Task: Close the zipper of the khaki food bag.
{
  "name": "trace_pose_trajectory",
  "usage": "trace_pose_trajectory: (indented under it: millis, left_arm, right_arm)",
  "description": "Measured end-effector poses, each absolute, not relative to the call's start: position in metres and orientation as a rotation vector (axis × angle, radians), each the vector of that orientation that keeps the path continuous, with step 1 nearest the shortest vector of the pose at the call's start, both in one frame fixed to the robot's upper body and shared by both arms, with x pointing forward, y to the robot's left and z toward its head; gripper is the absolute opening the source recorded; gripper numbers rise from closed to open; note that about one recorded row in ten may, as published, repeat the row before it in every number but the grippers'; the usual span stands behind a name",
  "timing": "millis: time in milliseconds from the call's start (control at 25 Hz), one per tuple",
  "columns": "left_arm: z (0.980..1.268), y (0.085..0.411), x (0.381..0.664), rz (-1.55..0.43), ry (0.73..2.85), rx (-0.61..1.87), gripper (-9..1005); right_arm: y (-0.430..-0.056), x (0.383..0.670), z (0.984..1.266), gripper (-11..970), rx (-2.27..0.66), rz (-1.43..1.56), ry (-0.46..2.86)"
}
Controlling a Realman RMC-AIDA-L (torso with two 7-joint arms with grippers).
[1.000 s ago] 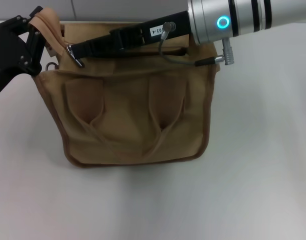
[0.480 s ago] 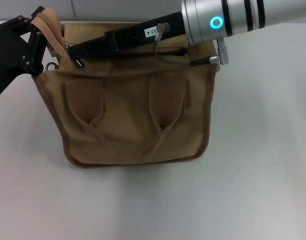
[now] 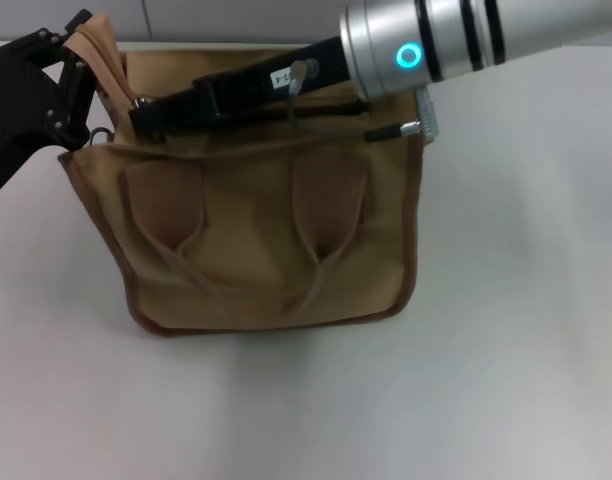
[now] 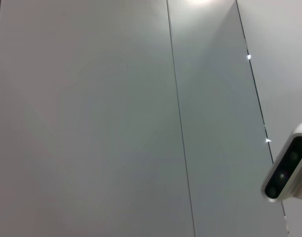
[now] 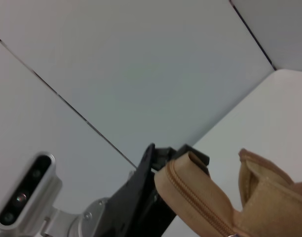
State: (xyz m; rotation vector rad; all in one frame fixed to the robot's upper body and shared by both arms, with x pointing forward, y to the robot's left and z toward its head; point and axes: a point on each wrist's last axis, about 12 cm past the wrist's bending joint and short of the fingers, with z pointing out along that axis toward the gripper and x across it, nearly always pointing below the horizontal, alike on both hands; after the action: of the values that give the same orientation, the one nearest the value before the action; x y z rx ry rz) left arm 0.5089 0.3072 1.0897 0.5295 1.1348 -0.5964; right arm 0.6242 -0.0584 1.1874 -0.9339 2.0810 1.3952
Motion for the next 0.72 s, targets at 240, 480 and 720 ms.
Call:
trace_pose_trajectory:
  millis: [240, 480, 720]
  left_arm:
    - [1.0909, 0.3055, 0.5103, -0.602, 1.129, 0.537, 72]
    - [1.0910, 0.3055, 0.5103, -0.603, 1.128, 0.537, 73]
    - [1.0909, 0.3056, 0.5102, -0.603, 1.128, 0.537, 74]
  right_arm:
    - [-0.0562, 0.6257, 1.1874, 301, -0.917, 1.389, 2.093]
    - [-0.0575, 0.6256, 1.1863, 276, -0.901, 1.396, 2.100]
    - [-0.0610, 0.6251, 1.1834, 153, -0.881, 1.401, 2.106]
